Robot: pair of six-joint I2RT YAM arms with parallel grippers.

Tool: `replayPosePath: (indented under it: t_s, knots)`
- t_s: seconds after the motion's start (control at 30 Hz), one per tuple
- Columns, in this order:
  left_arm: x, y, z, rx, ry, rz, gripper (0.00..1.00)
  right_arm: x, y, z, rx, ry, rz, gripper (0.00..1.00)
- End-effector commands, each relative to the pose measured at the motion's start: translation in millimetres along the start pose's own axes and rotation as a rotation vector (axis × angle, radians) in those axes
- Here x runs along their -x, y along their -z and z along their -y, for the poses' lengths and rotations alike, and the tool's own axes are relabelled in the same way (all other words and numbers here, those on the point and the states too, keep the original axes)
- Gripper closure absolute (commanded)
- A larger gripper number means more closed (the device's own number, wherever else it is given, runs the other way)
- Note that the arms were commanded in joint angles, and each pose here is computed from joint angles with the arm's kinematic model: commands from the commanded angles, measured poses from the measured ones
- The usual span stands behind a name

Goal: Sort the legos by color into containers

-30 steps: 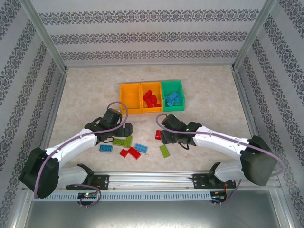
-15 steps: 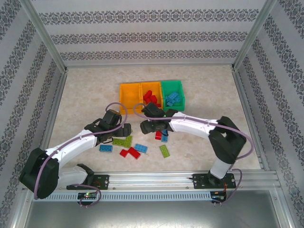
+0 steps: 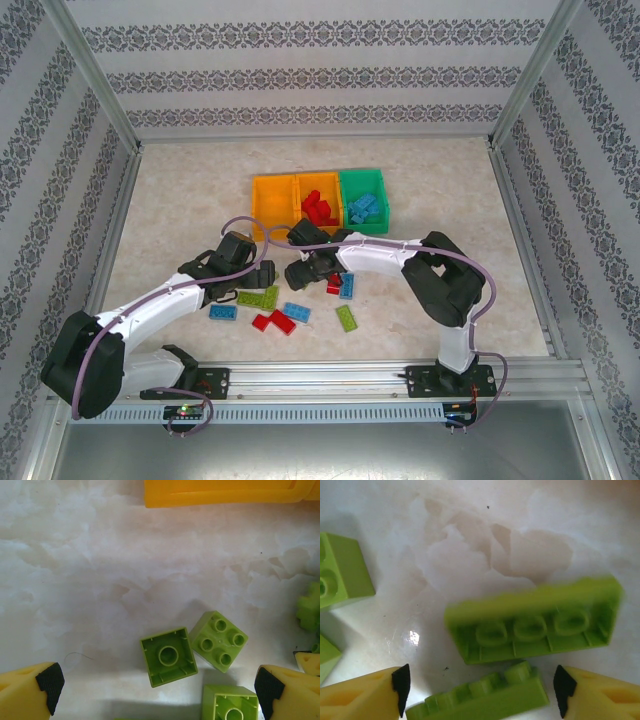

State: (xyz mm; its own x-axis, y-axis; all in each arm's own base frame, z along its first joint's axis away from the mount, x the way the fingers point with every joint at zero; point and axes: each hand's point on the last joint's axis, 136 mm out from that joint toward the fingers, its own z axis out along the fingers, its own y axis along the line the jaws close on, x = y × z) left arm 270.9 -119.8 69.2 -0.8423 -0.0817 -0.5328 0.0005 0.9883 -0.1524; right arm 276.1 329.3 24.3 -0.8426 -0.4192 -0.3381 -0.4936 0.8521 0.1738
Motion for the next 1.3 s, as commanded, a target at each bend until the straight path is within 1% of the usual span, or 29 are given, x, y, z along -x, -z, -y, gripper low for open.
replayPosePath:
  t_s: [0.0, 0.03, 0.13, 0.3, 0.43, 0.6, 0.77, 1.03, 1.27]
  knots:
    - [4.2, -2.9, -4.9, 0.017, 0.018, 0.014, 0.00, -4.8, -2.4, 3.9, 0.008, 0.017, -0.007, 0.20]
    - [4.1, -2.8, -4.7, 0.016, 0.020, 0.012, 0.00, -5.6, -2.1, 4.1, 0.009, 0.018, -0.008, 0.21]
    - [5.3, -2.4, -4.0, 0.013, 0.025, 0.014, 0.00, -8.4, -2.8, 3.4, 0.018, 0.020, -0.016, 0.28]
    - [4.9, -1.9, -4.2, 0.015, 0.023, 0.011, 0.00, -7.5, -4.3, -0.2, 0.028, 0.042, -0.022, 0.24]
    - [4.7, -1.2, -5.2, 0.019, 0.025, 0.013, 0.00, -13.5, -9.0, 3.3, 0.007, 0.029, -0.065, 0.30]
    - [4.8, -0.1, -6.8, 0.026, 0.020, 0.016, 0.00, -29.1, -10.9, 9.7, -0.029, -0.009, -0.124, 0.30]
    - [5.6, -0.8, -5.6, 0.022, 0.015, 0.019, 0.00, -36.7, -13.5, 11.4, -0.063, -0.013, -0.159, 0.39]
    - [6.9, 1.6, -7.1, 0.027, 0.013, 0.027, 0.00, -46.6, -13.3, 17.2, -0.124, -0.010, -0.217, 0.58]
    - [8.9, 2.2, -6.7, 0.027, 0.010, 0.034, 0.00, -37.5, -7.2, 7.7, -0.082, -0.029, -0.191, 0.69]
